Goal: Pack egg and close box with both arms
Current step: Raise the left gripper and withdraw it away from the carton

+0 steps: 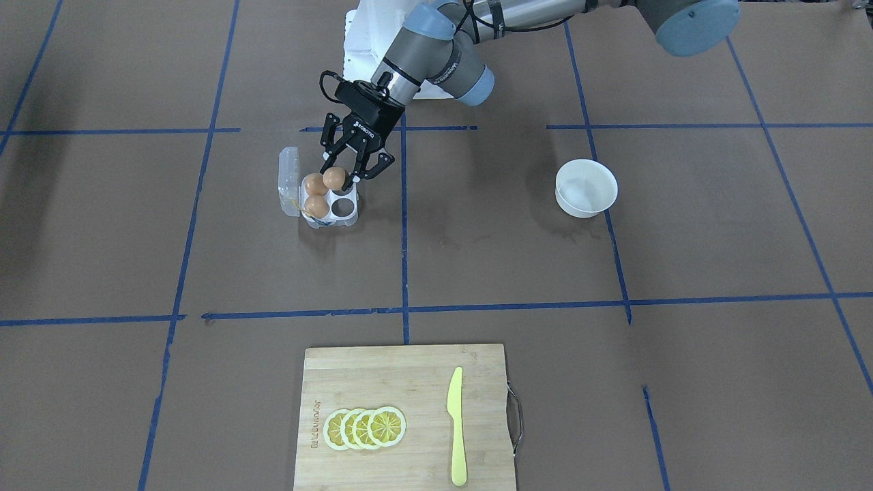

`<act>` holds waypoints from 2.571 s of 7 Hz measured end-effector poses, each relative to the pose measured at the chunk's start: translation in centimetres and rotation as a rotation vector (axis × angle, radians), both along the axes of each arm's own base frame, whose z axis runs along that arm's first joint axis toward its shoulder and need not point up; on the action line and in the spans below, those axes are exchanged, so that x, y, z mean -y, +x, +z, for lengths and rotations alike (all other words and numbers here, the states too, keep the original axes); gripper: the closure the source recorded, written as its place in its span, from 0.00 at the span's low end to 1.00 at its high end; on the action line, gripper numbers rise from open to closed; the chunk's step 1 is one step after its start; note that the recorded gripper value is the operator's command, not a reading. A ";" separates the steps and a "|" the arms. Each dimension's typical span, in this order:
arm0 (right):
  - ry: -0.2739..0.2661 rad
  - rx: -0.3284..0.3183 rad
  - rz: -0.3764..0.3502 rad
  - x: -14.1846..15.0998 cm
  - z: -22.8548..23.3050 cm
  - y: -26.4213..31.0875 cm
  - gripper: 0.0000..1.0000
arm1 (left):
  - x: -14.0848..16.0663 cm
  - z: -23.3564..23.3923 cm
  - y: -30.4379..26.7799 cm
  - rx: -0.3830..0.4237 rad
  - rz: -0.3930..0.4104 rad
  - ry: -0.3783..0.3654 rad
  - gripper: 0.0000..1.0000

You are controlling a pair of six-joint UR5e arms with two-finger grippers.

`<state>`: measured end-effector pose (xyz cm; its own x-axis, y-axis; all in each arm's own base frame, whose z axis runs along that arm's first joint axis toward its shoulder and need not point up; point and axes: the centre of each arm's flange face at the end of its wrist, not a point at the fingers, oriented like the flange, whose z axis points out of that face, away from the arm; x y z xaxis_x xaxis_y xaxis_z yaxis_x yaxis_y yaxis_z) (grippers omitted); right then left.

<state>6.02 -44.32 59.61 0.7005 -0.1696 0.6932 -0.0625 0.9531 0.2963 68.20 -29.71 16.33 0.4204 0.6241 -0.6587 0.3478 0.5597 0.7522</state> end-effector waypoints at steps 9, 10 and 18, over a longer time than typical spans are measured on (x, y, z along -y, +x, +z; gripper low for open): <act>0.003 0.002 0.001 0.2 -0.2 0.0 0.00 | 3.6 -4.3 -5.5 -0.070 0.076 0.012 0.01; 0.004 0.003 0.001 0.2 -0.3 0.0 0.00 | 5.4 -5.1 -7.7 -0.039 0.103 0.000 0.01; -0.009 0.020 0.038 0.4 -1.7 0.0 0.00 | 25.5 7.5 -38.5 0.650 0.042 -0.345 0.00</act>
<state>5.98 -44.75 57.94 0.6922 -0.1370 0.7086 -0.1043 0.9525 0.2860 29.69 -55.23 23.79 0.7730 0.4510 -0.4461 -0.1359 0.8046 0.5781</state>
